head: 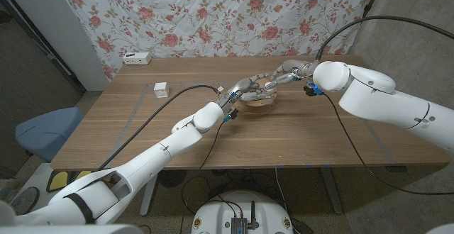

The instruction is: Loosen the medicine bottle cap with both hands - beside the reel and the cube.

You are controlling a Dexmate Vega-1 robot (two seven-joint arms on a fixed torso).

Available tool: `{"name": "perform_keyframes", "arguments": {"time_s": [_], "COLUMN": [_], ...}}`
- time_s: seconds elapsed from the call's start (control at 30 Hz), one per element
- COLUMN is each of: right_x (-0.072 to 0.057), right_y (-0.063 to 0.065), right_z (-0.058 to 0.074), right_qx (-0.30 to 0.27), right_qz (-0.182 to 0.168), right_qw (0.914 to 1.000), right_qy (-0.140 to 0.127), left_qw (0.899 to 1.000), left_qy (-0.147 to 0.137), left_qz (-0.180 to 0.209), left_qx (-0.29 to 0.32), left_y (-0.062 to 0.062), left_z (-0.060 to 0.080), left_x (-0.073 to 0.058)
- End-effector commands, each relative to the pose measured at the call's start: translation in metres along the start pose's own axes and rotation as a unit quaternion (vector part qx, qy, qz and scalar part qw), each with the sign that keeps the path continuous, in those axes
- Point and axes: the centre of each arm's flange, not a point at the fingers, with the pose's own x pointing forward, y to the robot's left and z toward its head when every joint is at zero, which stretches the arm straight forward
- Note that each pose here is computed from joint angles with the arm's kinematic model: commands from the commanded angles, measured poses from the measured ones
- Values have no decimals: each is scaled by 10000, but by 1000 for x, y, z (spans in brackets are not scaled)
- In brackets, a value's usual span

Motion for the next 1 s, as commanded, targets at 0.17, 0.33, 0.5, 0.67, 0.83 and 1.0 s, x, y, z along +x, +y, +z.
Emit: {"name": "perform_keyframes", "arguments": {"time_s": [0.17, 0.33, 0.5, 0.67, 0.83, 1.0], "right_x": [1, 1, 1, 1, 2, 4], "right_y": [-1, -2, -2, -3, -3, -2], "right_z": [9, 10, 10, 11, 11, 11], "right_qx": [-384, -430, -455, -493, -520, -530], "right_qz": [-61, -81, -135, -154, -153, -91], "right_qw": [9982, 9976, 9972, 9966, 9963, 9962], "right_qy": [463, 533, 572, 640, 661, 680], "left_qw": [10000, 9999, 9998, 9997, 9997, 9996], "left_qy": [-74, -108, -122, -133, -148, -151], "left_qz": [-10, -32, -83, -132, -148, -151], "left_qx": [47, 84, 113, 133, 151, 160], "left_y": [1, 1, 1, 1, 1, 1], "left_z": [3, 3, 4, 4, 4, 5], "left_x": [2, 3, 5, 6, 7, 7]}}
